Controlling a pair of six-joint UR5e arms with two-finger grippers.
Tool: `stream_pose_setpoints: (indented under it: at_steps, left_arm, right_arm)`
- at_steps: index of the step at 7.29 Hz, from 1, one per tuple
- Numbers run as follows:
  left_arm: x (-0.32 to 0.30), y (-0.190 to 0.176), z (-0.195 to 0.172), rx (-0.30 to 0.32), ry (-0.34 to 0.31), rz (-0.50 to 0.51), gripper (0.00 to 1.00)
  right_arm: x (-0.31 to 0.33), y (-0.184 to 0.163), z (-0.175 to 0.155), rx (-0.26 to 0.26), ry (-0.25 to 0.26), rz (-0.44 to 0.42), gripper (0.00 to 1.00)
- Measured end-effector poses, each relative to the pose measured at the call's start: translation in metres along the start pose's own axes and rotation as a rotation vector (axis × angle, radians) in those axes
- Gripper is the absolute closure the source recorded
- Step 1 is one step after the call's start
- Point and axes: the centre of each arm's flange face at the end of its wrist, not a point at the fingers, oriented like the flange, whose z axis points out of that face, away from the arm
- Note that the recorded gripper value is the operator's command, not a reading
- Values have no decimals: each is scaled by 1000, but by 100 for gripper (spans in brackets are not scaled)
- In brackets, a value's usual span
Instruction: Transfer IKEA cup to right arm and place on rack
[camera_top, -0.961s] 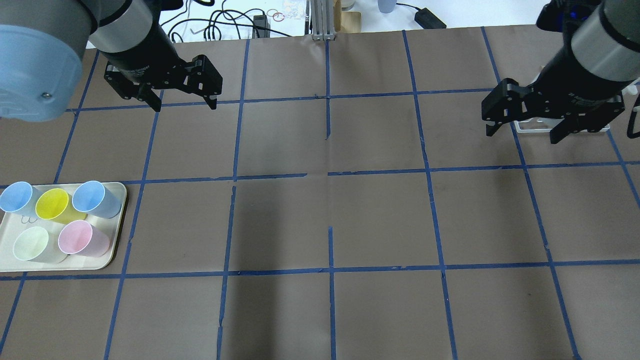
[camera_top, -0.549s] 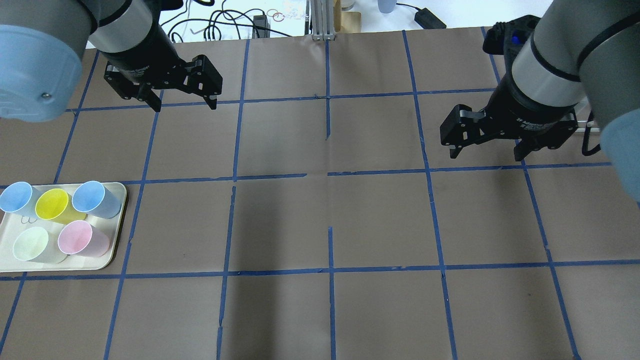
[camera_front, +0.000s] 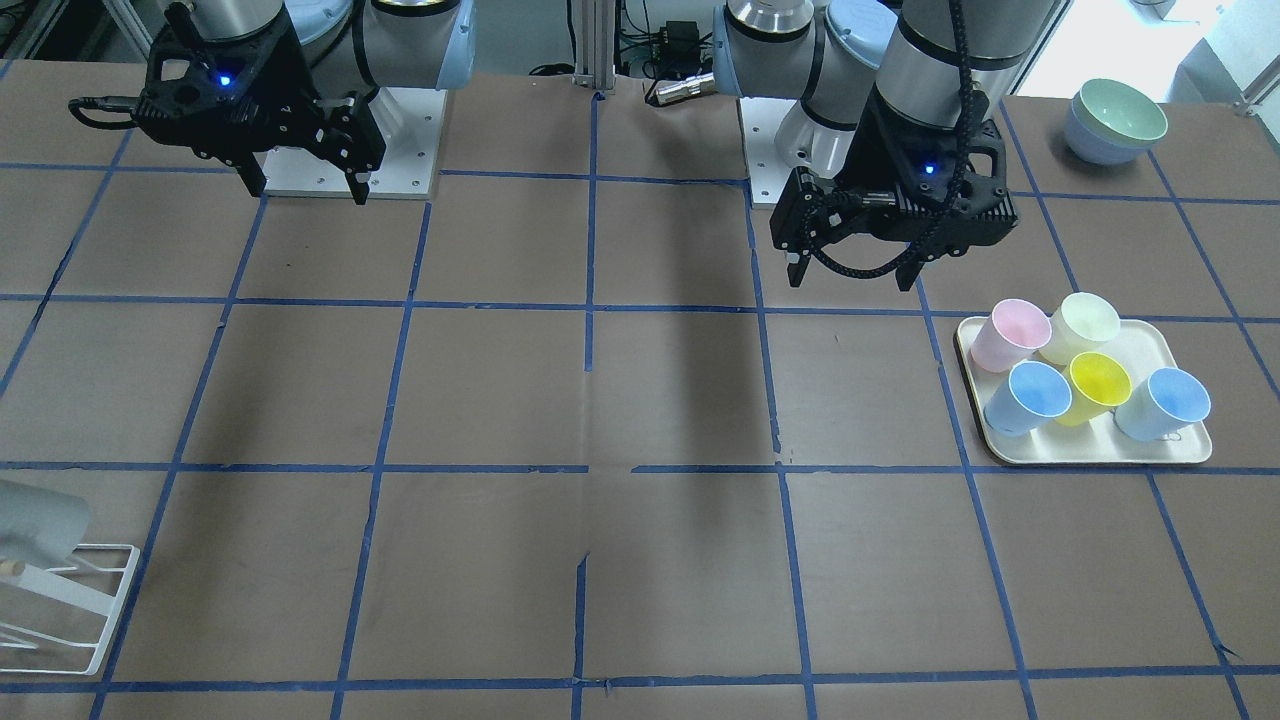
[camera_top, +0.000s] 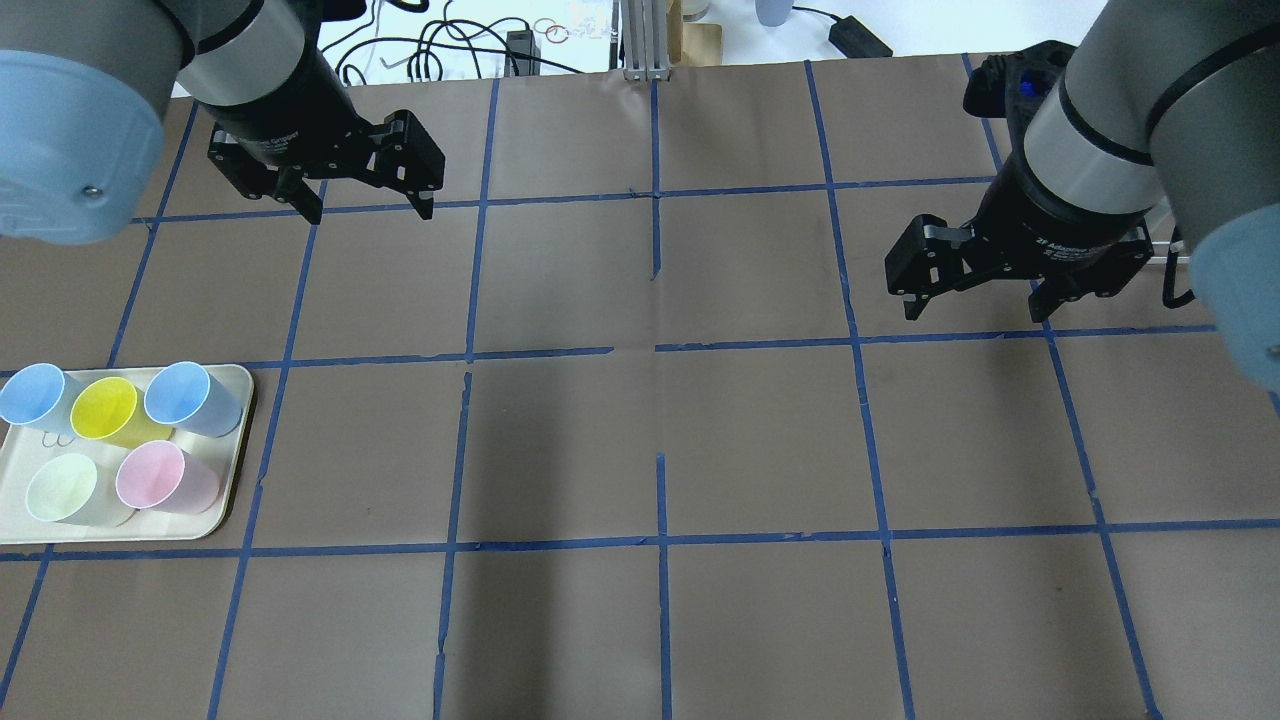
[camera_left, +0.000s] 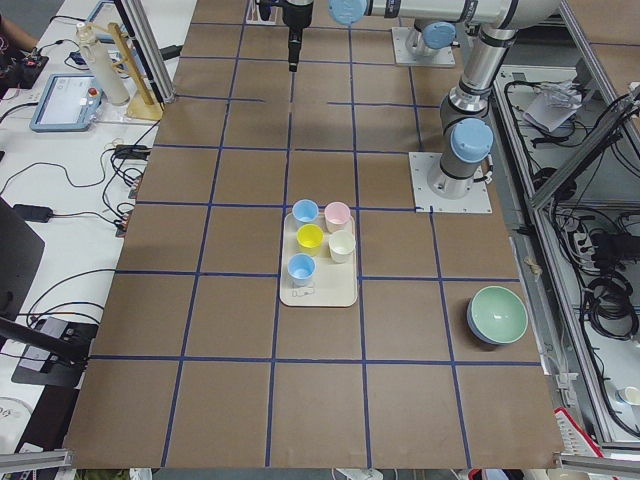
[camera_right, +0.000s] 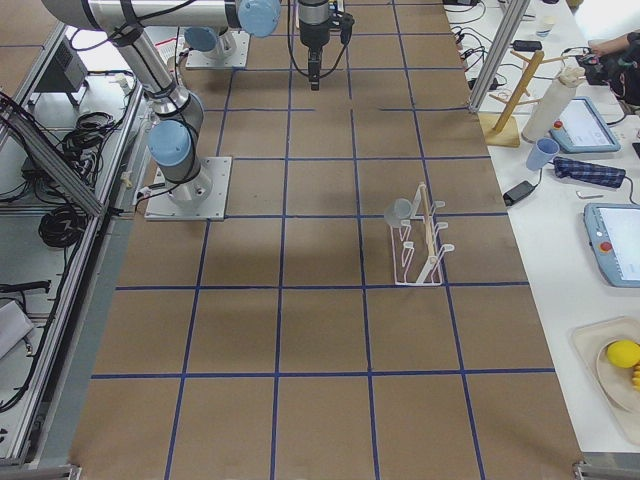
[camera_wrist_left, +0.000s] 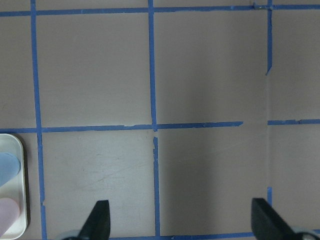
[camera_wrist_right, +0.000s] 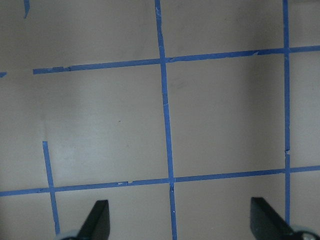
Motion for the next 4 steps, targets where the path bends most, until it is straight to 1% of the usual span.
stream_pose_setpoints:
  at_steps: [4]
  left_arm:
    - [0, 0, 1, -1, 0, 0, 0]
  right_arm:
    - [3, -1, 1, -3, 0, -5, 0]
